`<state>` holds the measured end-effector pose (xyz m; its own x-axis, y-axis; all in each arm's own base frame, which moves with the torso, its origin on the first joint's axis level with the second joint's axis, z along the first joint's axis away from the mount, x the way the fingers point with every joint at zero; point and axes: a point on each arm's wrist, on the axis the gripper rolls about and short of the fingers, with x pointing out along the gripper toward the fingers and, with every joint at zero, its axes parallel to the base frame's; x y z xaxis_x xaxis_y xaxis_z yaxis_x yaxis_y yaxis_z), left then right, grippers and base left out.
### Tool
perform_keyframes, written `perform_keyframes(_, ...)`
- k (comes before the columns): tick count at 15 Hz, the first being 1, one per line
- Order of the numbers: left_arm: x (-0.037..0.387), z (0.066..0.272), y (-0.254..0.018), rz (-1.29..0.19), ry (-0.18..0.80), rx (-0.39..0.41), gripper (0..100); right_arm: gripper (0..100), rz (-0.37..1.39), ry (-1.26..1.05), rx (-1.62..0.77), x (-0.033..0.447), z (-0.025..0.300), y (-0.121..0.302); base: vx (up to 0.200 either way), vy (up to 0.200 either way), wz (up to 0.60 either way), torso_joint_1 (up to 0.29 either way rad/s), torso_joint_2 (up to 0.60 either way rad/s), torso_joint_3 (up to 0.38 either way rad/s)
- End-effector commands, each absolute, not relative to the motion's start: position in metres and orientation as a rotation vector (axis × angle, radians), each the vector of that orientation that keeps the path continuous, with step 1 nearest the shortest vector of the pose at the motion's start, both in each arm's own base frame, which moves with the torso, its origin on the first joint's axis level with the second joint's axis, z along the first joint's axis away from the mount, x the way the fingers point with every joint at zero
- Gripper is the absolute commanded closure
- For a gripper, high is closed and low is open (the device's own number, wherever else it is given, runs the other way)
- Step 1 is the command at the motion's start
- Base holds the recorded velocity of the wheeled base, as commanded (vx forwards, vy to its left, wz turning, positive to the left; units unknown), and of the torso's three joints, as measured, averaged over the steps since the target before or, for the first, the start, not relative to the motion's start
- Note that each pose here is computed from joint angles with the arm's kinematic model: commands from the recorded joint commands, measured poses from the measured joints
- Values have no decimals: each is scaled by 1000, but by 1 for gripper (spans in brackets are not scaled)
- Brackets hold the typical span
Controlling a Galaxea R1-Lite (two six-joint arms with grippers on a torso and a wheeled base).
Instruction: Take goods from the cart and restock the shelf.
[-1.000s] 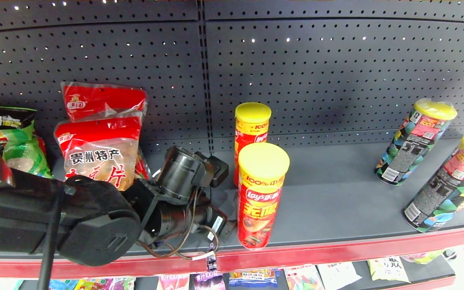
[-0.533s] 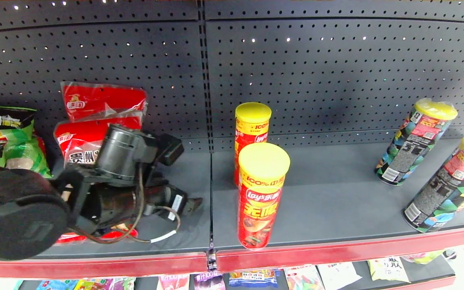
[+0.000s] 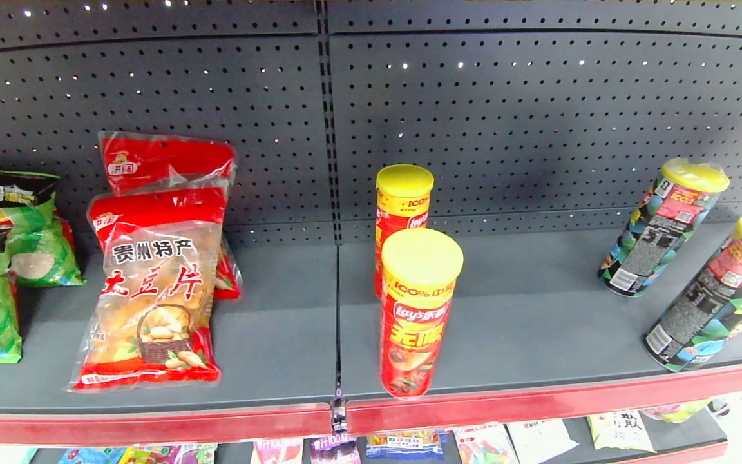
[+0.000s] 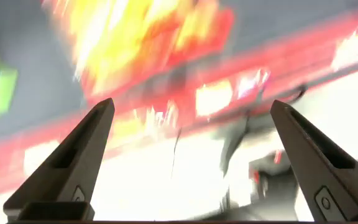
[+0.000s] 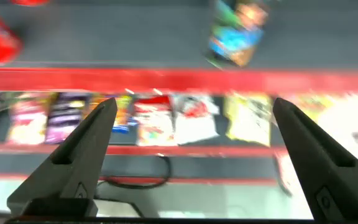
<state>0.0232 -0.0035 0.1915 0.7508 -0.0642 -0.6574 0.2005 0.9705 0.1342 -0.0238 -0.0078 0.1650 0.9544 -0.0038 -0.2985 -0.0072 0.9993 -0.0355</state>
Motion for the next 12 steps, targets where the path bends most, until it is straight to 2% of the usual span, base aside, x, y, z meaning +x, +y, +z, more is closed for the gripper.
perform_keyframes(1, -94, 140, 9, 105, 587, 85, 0, 0, -139, 264, -18, -46, 149, -6, 0, 0, 0, 0, 0, 0)
perform_keyframes(3, -97, 117, 7, 137, 523, 63, 0, 0, -181, 304, -15, -53, 123, -4, 0, 0, 0, 0, 0, 0)
perform_keyframes(4, -96, 114, 5, 150, 513, 52, 0, 0, -170, 304, -20, -53, 114, -4, 0, 0, 0, 0, 0, 0)
perform_keyframes(5, -87, 98, 3, 150, 481, 34, 0, 0, -108, 269, -53, -55, 95, -3, 0, 0, 0, 0, 0, 0)
perform_keyframes(6, -74, 92, 2, 135, 442, 18, 0, 0, -57, 256, -48, -53, 94, -2, 0, 0, 0, 0, 0, 0)
perform_keyframes(7, -68, 95, 2, 98, 374, -12, 0, 0, -46, 256, -53, -53, 94, -1, 0, 0, 0, 0, 0, 0)
perform_keyframes(8, -66, 96, -1, -3, 351, -29, 0, 0, -39, 254, -62, -53, 94, -1, 0, 0, 0, 0, 0, 0)
perform_keyframes(9, -62, 102, -2, -53, 275, -34, 0, 0, -39, 251, -63, -52, 94, -1, 0, 0, 0, 0, 0, 0)
perform_keyframes(10, -53, 99, -2, -58, 223, -33, 0, 0, -39, 227, -56, -51, 95, -1, 0, 0, 0, 0, 0, 0)
perform_keyframes(11, -53, 99, -2, -58, 223, -33, 0, 0, -39, 227, -56, -51, 95, -1, 0, 0, 0, 0, 0, 0)
perform_keyframes(12, -34, 87, -2, -54, 94, -22, 0, 0, -15, 123, -58, -38, 91, -1, 0, 0, 0, 0, 0, 0)
